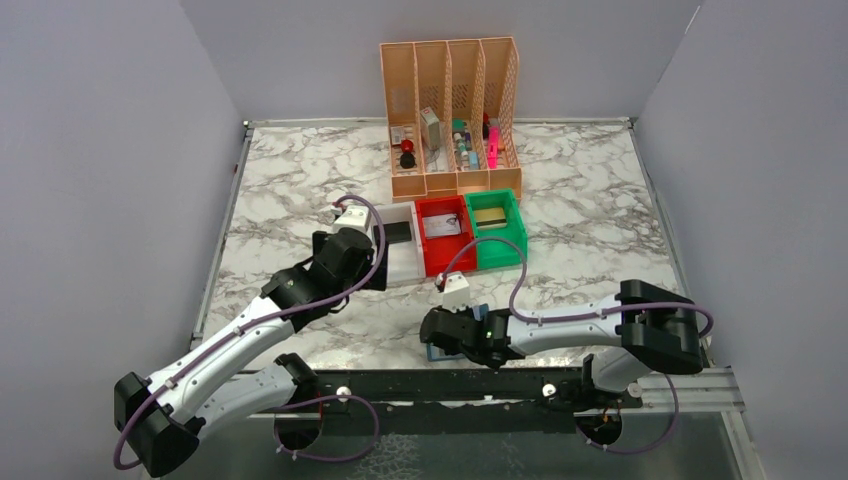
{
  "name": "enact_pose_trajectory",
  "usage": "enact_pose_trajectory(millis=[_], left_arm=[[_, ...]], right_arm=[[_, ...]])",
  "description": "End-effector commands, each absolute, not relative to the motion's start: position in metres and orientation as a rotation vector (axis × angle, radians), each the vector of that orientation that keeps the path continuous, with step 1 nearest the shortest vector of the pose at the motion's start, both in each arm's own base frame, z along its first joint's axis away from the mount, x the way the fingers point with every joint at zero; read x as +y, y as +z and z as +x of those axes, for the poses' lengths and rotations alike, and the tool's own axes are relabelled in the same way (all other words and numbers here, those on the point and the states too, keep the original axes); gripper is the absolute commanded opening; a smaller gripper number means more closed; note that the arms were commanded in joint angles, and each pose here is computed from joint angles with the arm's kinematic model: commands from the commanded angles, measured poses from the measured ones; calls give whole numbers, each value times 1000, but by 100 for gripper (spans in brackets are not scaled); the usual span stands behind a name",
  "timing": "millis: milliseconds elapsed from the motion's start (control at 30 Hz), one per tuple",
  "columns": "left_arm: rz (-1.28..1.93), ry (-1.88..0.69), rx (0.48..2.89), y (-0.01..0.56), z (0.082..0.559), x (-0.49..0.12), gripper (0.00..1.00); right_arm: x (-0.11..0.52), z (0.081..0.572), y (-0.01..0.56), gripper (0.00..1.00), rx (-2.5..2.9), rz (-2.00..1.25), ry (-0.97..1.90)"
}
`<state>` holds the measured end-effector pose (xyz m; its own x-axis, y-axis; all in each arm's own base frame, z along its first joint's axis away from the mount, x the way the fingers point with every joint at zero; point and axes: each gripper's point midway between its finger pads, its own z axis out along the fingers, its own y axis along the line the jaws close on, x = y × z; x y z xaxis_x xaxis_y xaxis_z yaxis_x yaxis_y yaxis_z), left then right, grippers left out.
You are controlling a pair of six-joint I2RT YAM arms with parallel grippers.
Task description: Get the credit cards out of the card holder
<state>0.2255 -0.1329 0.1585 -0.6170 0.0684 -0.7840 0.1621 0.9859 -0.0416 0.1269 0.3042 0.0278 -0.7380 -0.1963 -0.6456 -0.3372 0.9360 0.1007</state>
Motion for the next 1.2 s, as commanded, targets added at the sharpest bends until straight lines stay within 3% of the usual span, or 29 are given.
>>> enact_pose_trajectory(millis=[0, 333, 467, 800, 1167], left_arm=[[187, -238, 2245, 162, 219, -146, 99], [293, -875, 2196, 176, 176, -220, 99], [352, -1000, 2205, 175, 164, -236, 97], [375, -1189, 2192, 167, 147, -260, 94], [301, -1172, 2273, 131, 130, -294, 87]], right_arm=[[301, 125, 25, 1, 2414, -375, 310], [324, 127, 61, 1, 2348, -298, 831], [319, 130, 66, 1, 2332, -254, 891], [303, 136, 59, 1, 2335, -159, 920], [297, 138, 56, 1, 2335, -134, 923]])
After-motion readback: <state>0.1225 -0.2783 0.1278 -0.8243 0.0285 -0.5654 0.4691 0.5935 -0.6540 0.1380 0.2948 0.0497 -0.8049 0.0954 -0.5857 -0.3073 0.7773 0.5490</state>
